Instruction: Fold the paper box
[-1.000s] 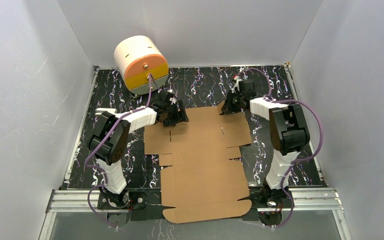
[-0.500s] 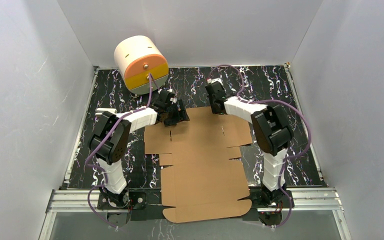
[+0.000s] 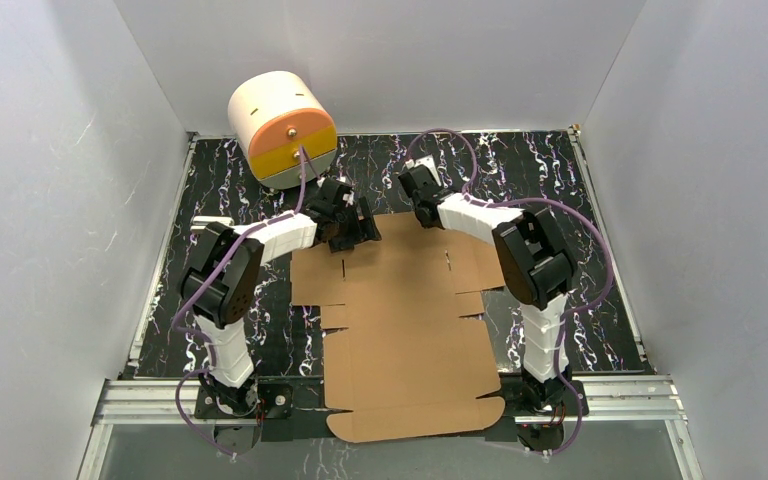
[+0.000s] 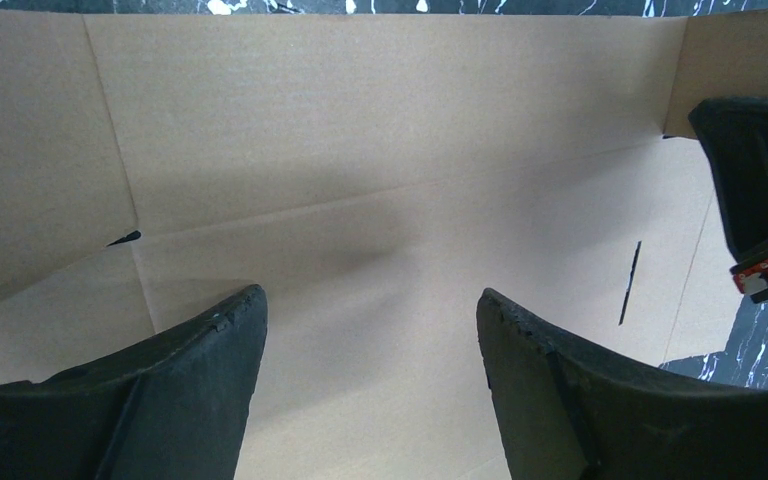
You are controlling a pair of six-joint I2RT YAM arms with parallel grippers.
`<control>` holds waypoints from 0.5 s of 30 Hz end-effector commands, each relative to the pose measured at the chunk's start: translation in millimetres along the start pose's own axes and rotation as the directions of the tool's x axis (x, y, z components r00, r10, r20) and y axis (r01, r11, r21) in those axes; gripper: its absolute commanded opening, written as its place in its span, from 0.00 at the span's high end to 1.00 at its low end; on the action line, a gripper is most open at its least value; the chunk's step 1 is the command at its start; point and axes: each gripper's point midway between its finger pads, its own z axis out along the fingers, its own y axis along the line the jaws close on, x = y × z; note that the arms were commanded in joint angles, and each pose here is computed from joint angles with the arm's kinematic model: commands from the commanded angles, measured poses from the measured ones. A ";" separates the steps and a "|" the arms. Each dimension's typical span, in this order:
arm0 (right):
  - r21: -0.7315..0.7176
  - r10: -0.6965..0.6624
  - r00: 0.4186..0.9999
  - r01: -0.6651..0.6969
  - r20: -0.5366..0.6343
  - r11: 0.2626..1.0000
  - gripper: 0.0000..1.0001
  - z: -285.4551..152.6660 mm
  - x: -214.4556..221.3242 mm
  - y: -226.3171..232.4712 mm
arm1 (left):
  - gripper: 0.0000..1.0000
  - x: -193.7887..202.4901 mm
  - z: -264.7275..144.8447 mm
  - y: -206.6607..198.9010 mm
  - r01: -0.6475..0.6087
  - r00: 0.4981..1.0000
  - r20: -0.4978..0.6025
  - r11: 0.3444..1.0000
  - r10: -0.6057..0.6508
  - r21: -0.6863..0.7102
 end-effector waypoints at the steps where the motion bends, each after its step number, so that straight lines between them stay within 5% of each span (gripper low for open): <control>1: 0.044 0.074 0.995 -0.077 0.062 0.996 0.91 4.8 -31.9 -23.1 | 0.24 -18.4 -32.0 -7.9 -0.016 0.998 0.055 1.000 0.016 -0.010; 11: -0.012 0.138 0.988 -0.138 0.073 0.990 0.87 18.4 -42.6 -32.5 | 0.21 -30.3 -88.4 23.4 0.073 0.986 0.153 0.997 -0.072 -0.004; 15: -0.042 0.134 0.986 -0.130 0.104 0.991 0.73 8.2 -54.3 -35.0 | 0.19 -28.2 -109.1 53.2 0.119 0.980 0.168 0.992 -0.109 -0.049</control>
